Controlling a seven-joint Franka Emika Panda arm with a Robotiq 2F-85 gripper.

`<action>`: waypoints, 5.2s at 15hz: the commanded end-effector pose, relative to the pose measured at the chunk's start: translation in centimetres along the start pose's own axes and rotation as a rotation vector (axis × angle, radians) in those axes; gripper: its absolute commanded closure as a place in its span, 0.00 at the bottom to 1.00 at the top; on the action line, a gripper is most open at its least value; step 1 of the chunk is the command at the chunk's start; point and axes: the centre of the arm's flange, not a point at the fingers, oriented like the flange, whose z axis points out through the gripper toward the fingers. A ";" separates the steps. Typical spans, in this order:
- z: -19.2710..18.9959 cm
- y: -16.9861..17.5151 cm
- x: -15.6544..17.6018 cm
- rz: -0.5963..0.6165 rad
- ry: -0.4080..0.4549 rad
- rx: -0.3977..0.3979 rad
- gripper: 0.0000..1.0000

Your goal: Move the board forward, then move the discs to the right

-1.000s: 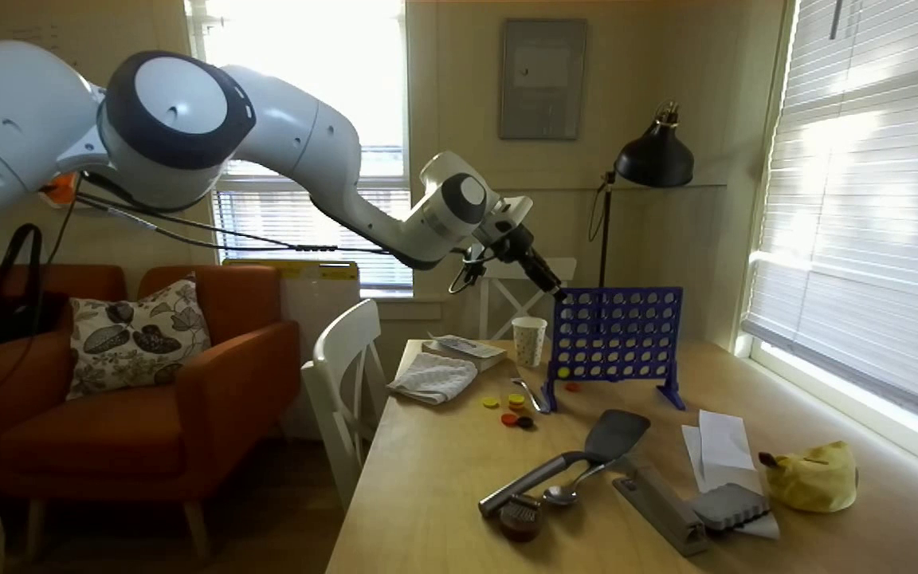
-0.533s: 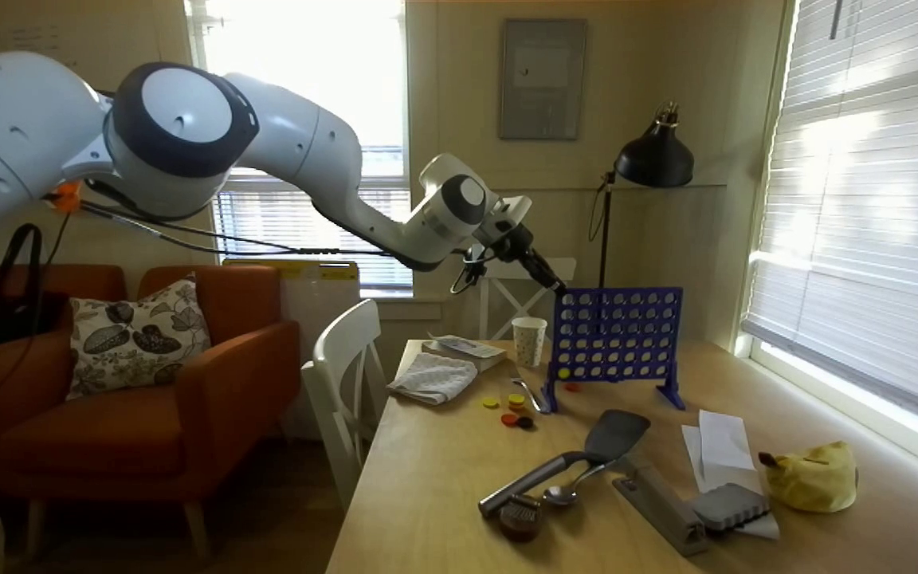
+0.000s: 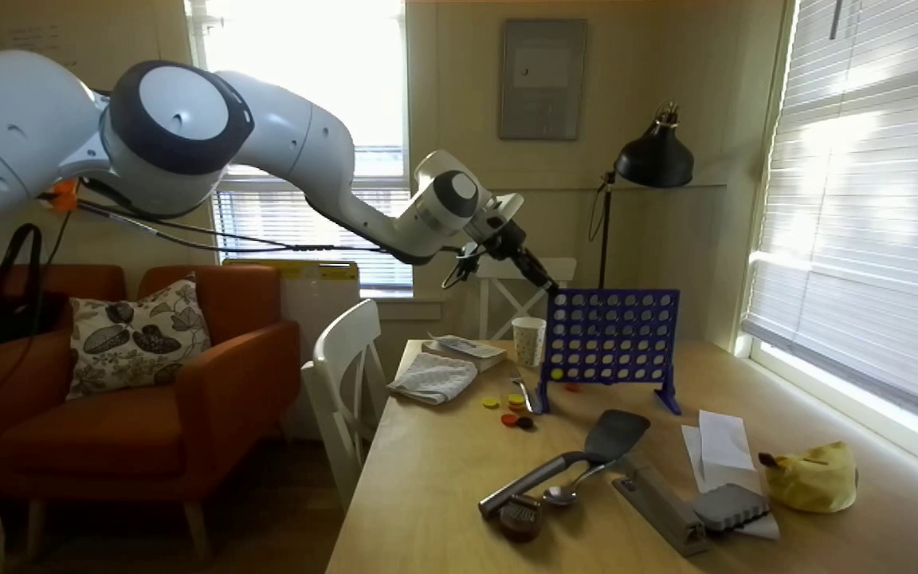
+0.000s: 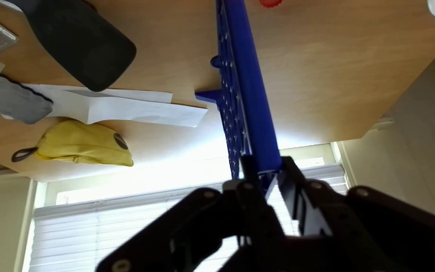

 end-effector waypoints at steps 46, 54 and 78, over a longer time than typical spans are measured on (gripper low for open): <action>-11.3 0.8 -4.3 0.505 -0.054 -0.475 0.06; -16.4 0.6 -3.2 0.201 -0.234 -0.313 0.00; -1.7 -0.7 -12.4 0.202 -0.416 -0.306 0.00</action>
